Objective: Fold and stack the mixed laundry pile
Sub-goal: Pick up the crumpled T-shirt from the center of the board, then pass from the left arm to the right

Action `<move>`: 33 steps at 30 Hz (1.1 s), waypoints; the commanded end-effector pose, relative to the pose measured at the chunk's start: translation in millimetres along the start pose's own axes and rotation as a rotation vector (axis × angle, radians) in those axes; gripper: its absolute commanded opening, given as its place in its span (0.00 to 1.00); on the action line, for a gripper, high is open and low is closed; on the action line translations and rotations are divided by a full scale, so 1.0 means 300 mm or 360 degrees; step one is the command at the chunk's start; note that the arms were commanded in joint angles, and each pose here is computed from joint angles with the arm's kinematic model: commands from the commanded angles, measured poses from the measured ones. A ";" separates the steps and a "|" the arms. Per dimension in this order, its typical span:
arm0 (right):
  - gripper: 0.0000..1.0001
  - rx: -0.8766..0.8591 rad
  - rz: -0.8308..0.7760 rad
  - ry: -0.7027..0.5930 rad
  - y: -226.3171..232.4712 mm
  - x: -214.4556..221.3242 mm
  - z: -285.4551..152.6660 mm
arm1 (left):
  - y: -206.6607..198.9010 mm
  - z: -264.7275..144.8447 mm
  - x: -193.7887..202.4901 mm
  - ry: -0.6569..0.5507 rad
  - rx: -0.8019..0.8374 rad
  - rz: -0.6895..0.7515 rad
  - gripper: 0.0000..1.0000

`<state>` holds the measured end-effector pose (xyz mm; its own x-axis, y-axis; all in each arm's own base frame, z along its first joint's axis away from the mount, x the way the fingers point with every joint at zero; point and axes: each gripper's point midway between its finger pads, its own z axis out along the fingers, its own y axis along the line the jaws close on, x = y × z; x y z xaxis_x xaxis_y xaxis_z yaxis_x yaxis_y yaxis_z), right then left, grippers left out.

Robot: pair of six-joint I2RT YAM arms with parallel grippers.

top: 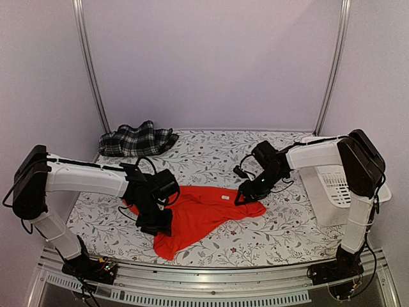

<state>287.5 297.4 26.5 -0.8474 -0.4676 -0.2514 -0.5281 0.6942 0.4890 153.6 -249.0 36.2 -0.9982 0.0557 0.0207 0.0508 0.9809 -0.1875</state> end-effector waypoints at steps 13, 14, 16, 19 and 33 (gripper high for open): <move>0.60 0.0020 -0.0078 -0.0044 0.011 -0.008 -0.066 | -0.136 -0.300 -0.133 -0.0497 0.0178 0.0459 0.00; 0.62 -0.0051 -0.0152 -0.0138 0.055 -0.053 -0.095 | -0.171 -0.343 -0.138 -0.0545 0.0248 0.0551 0.00; 0.66 -0.0166 -0.0309 -0.0365 0.151 -0.153 -0.188 | -0.227 -0.422 -0.141 -0.0640 0.0376 0.0710 0.00; 0.70 -0.0411 -0.0591 -0.0670 0.338 -0.261 -0.346 | -0.305 -0.500 -0.112 -0.0731 0.0600 0.0944 0.00; 0.73 -0.0790 -0.1440 -0.0753 0.801 -0.152 -0.383 | -0.466 -0.737 0.012 -0.0821 0.1039 0.1543 0.00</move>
<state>234.9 410.5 248.3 -0.2410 -0.3606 -0.9011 -0.9650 -0.0102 0.2622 162.1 -334.8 255.3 -0.5587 0.4486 -0.6975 0.8216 0.4141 -0.3918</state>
